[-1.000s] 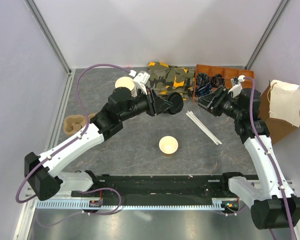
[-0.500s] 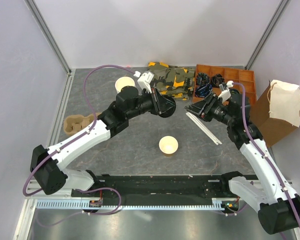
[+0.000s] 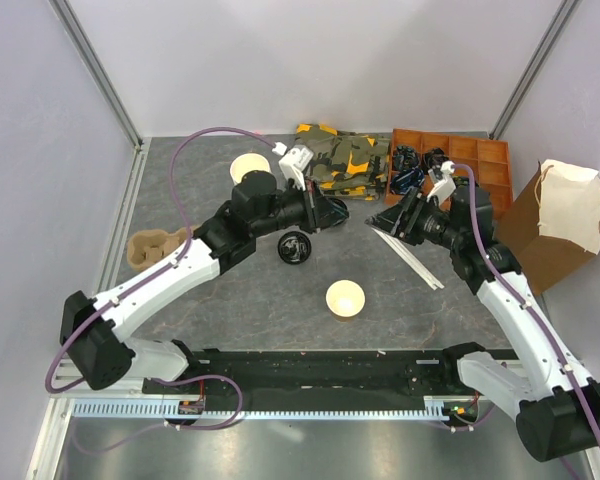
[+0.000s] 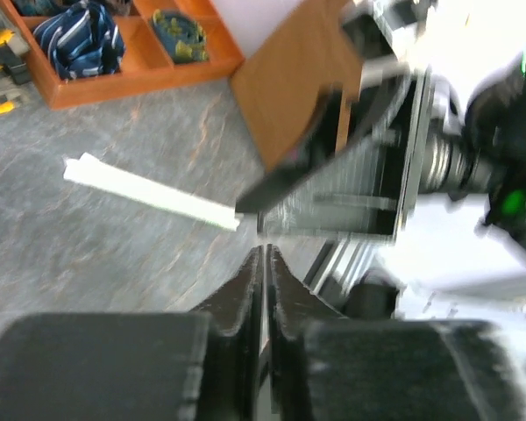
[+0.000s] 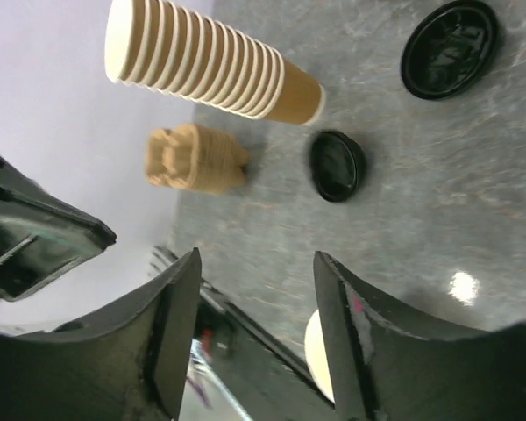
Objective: Pack the takeout coffee
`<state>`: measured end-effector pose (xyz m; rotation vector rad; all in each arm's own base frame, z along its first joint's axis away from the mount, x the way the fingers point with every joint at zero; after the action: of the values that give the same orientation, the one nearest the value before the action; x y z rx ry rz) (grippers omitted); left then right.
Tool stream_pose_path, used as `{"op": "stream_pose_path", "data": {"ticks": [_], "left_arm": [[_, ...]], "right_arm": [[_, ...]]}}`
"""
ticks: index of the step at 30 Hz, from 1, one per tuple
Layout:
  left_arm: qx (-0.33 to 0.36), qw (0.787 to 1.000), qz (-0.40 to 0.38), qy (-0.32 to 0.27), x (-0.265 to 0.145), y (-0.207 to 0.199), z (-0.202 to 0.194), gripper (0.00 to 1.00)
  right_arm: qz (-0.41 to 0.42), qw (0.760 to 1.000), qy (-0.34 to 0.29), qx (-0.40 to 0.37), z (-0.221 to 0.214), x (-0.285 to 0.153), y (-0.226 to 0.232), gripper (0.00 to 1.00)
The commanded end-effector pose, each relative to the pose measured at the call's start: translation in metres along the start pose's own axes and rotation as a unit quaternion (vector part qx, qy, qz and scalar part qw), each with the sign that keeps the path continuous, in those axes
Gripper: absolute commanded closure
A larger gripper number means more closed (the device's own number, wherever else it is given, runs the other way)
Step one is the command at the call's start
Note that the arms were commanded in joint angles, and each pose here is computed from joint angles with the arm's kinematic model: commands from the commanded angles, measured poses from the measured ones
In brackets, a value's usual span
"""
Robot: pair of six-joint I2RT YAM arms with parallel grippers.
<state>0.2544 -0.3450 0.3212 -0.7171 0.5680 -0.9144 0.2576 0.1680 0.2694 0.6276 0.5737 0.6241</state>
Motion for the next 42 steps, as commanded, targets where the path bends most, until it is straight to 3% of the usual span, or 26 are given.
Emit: {"op": "stream_pose_path", "data": {"ticks": [1,2,3,4,6,7,9,10,14,16,23,30,36,42], "left_arm": [[0.127,0.991,-0.029,0.030,-0.044,-0.008,0.004,0.72],[0.156,0.986,-0.042,0.047,-0.059,-0.007,-0.003,0.64],[0.177,0.980,-0.033,0.083,-0.071,0.004,-0.018,0.49],[0.244,0.963,-0.036,0.106,-0.078,0.014,-0.026,0.43],[0.291,0.942,-0.053,0.156,-0.094,0.026,-0.047,0.33],[0.341,0.917,-0.059,0.197,-0.102,0.040,-0.061,0.33],[0.364,0.897,-0.050,0.246,-0.107,0.064,-0.079,0.29],[0.401,0.871,-0.053,0.280,-0.112,0.078,-0.089,0.30],[0.471,0.818,-0.006,0.329,-0.100,0.127,-0.095,0.28],[0.488,0.800,0.008,0.350,-0.088,0.146,-0.096,0.20],[0.554,0.743,0.069,0.370,-0.055,0.198,-0.086,0.22],[0.631,0.690,0.078,0.346,-0.029,0.234,-0.083,0.29],[0.646,0.669,0.086,0.356,-0.016,0.263,-0.090,0.33],[0.637,0.670,0.094,0.369,-0.016,0.286,-0.089,0.43]], "right_arm": [[0.010,0.992,0.022,-0.127,0.004,-0.006,0.002,0.36],[0.005,0.990,0.025,-0.139,0.002,-0.007,-0.002,0.34],[-0.003,0.989,0.036,-0.142,-0.003,-0.007,-0.007,0.33],[-0.004,0.986,0.047,-0.158,-0.007,-0.005,-0.013,0.32],[-0.013,0.985,0.078,-0.153,-0.018,0.001,-0.025,0.31],[-0.011,0.984,0.088,-0.155,-0.021,0.002,-0.027,0.31],[-0.009,0.982,0.109,-0.152,-0.026,0.008,-0.037,0.29],[-0.008,0.982,0.112,-0.152,-0.025,0.009,-0.038,0.29],[-0.008,0.981,0.127,-0.143,-0.019,0.017,-0.050,0.28],[-0.013,0.981,0.125,-0.145,-0.012,0.018,-0.051,0.27],[-0.024,0.981,0.141,-0.128,-0.008,0.023,-0.065,0.18],[-0.019,0.982,0.135,-0.128,-0.002,0.020,-0.065,0.13],[-0.014,0.983,0.133,-0.121,0.000,0.018,-0.064,0.13],[-0.013,0.983,0.130,-0.125,0.001,0.012,-0.063,0.13]]}}
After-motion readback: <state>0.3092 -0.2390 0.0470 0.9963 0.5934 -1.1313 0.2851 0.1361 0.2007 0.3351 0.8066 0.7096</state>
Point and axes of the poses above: each gripper's point midway between its finger pads, its own x axis out along the fingers, its own y axis along the line the jaws close on, z = x × y, the point moved 2 cm from there along -x, back along the fingers, and after that the axes turned 11 degrees about -x, right-handed, at the moved point
